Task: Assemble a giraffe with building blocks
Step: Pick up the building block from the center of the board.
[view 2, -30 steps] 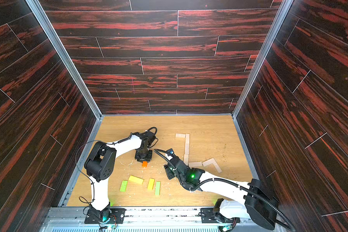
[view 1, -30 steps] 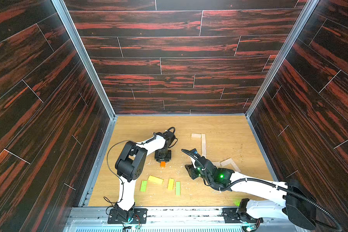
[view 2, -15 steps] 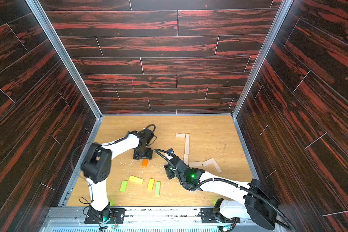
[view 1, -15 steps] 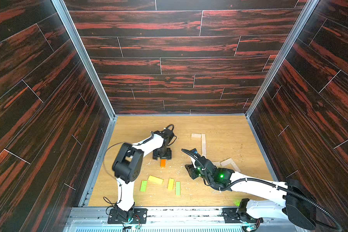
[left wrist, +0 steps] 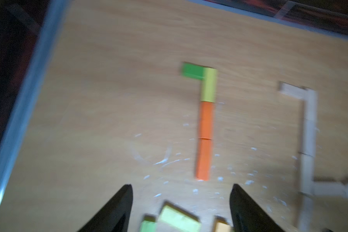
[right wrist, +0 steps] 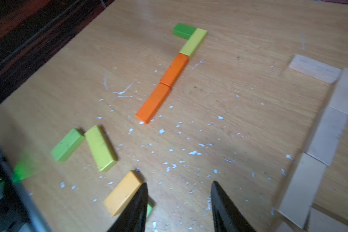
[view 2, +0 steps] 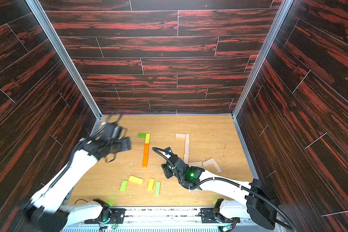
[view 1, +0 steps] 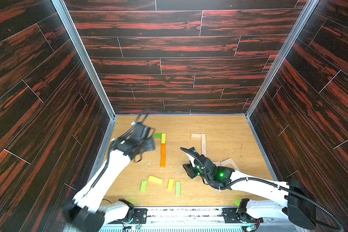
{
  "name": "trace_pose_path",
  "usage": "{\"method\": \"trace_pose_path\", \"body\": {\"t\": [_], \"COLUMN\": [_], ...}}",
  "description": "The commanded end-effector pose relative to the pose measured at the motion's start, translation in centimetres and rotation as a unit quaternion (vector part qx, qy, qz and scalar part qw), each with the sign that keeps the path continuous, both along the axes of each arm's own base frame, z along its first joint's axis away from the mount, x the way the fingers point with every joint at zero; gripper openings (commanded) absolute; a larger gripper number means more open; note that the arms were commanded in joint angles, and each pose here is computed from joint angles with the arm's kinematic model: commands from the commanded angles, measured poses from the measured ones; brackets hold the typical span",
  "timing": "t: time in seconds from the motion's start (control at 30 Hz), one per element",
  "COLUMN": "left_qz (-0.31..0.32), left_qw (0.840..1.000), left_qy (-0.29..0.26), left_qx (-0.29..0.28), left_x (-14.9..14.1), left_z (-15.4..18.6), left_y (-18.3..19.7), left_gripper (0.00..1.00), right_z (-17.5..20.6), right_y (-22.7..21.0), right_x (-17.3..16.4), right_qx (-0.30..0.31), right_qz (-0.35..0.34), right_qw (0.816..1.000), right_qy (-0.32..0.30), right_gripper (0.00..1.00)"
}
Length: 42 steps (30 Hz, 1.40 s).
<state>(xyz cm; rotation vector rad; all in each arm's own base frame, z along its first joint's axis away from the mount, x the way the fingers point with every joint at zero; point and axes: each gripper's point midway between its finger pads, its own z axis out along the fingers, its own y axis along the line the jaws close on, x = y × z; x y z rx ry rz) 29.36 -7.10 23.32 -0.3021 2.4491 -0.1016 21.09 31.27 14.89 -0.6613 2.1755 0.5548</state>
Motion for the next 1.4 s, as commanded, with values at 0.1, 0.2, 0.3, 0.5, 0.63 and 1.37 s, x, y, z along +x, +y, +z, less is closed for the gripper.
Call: {"method": "trace_pose_path", "body": {"t": [0.1,0.2,0.3,0.5,0.63,1.37], "left_qz": [0.055,0.073,0.090,0.129,0.155,0.199], "left_qw": [0.998,0.997,0.995,0.990,0.985,0.969], "left_qy": [0.009,0.002,-0.003,-0.033,-0.061,-0.134], "left_qx": [-0.019,-0.035,-0.042,-0.048,-0.052,-0.054], "left_x": [-3.1,-3.9,-4.6,-5.9,-6.6,-8.4], "left_z": [-2.2,-2.7,-2.9,-1.7,-0.5,2.2], "left_y": [3.0,3.6,4.3,6.0,7.0,9.1], "left_gripper": [0.79,0.80,0.80,0.80,0.80,0.81], "right_z": [-1.0,-2.1,-3.3,-6.1,-7.6,-12.3], "right_y": [4.2,6.1,7.8,11.3,12.9,15.9], "right_x": [-3.0,-4.9,-6.7,-9.9,-10.3,-6.2], "right_qx": [-0.044,-0.063,-0.071,-0.118,-0.141,-0.184], "right_qz": [0.088,0.131,0.179,0.284,0.324,0.352], "right_qw": [0.995,0.989,0.981,0.951,0.935,0.915], "right_qy": [-0.009,-0.005,0.010,0.030,0.030,0.068], "right_gripper": [0.51,0.51,0.51,0.51,0.55,0.64]}}
